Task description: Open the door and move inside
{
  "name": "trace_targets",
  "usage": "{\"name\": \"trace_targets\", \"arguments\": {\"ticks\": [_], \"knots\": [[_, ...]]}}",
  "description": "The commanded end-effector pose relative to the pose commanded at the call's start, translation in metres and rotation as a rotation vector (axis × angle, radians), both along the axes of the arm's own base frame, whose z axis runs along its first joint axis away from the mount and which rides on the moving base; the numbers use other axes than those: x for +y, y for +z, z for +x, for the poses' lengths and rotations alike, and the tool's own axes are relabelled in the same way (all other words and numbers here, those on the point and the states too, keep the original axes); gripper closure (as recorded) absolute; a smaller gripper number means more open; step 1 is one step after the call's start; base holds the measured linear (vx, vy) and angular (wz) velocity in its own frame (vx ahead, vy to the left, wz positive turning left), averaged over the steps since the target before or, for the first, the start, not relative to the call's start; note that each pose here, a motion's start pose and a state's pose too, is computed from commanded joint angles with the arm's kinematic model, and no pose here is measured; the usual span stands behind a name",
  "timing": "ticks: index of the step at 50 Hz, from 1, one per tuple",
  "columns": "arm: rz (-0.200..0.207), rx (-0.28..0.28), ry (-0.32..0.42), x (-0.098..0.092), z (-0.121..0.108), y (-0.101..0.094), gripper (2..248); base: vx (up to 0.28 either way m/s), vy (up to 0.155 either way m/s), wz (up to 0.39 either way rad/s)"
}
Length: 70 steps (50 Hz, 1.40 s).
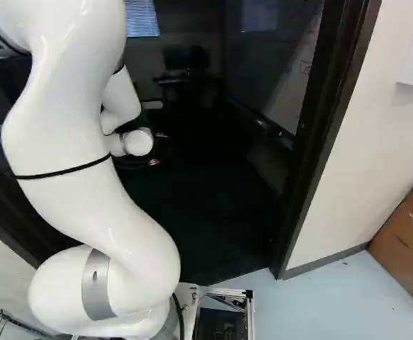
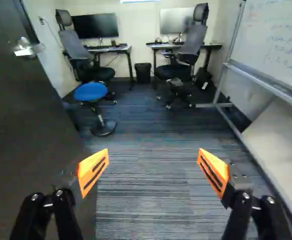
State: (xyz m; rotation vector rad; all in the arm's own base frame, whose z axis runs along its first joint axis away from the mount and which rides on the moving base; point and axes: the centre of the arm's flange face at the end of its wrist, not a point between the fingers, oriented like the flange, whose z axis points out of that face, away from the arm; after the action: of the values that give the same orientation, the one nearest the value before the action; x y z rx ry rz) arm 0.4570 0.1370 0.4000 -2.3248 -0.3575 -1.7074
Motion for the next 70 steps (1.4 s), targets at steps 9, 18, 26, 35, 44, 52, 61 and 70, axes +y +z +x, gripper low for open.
{"name": "trace_targets", "arguments": {"ticks": [9, 18, 26, 35, 44, 52, 61, 70], "knots": [[-0.008, 0.003, -0.058, -0.031, -0.028, 0.000, 3, 0.000, 0.000, 0.000], [-0.016, 0.007, -0.111, -0.057, -0.056, -0.002, 3, 0.000, 0.000, 0.000], [-0.022, 0.010, -0.154, -0.076, -0.079, -0.005, 3, 0.000, 0.000, 0.000], [-0.028, 0.014, -0.196, -0.093, -0.103, -0.010, 3, 0.000, 0.000, 0.000], [-0.034, 0.017, -0.234, -0.107, -0.125, -0.015, 3, 0.000, 0.000, 0.000], [-0.038, 0.020, -0.262, -0.116, -0.142, -0.020, 3, 0.000, 0.000, 0.000], [-0.042, 0.022, -0.288, -0.124, -0.157, -0.024, 3, 0.000, 0.000, 0.000], [-0.045, 0.024, -0.308, -0.130, -0.170, -0.028, 3, 0.000, 0.000, 0.000]]}}
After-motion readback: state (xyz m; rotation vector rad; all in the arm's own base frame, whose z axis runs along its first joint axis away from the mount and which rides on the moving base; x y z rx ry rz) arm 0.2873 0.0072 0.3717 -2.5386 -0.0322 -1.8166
